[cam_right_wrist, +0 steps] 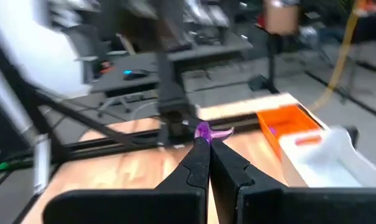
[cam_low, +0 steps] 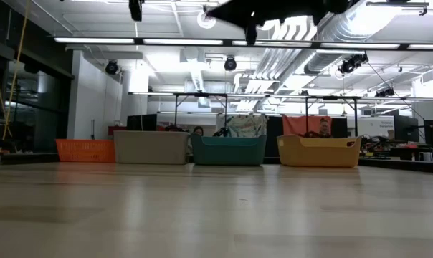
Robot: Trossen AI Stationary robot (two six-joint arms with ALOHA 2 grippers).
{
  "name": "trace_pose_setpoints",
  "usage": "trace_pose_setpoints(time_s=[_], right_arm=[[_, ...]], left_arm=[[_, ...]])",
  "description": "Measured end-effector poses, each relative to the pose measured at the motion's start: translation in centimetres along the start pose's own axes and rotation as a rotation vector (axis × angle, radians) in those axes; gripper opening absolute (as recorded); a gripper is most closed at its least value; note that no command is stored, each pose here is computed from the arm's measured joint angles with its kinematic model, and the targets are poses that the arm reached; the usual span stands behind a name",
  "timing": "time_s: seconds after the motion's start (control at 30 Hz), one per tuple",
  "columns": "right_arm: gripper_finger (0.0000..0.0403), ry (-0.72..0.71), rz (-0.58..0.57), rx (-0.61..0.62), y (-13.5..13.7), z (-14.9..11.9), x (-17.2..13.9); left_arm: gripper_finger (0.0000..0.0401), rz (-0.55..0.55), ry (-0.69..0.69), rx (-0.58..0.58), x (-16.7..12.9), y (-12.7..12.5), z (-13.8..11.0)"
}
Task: Sort Halloween decoration
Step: Put the violet witch hat into the gray bin
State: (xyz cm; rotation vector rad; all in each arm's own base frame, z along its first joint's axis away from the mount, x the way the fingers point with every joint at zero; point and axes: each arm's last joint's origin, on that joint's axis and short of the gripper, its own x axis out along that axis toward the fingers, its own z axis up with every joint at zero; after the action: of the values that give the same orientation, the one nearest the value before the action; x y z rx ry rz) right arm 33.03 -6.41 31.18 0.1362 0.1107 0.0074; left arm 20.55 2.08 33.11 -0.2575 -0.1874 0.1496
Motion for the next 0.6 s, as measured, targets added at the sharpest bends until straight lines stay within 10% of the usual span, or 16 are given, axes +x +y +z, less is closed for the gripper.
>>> trace_pose_setpoints(time_s=[0.6], right_arm=[[0.0,0.246,-0.45,0.478,-13.6,-6.9,14.6]], left_arm=[[0.0083,0.017,-0.115,0.001,0.0,0.4,1.9]])
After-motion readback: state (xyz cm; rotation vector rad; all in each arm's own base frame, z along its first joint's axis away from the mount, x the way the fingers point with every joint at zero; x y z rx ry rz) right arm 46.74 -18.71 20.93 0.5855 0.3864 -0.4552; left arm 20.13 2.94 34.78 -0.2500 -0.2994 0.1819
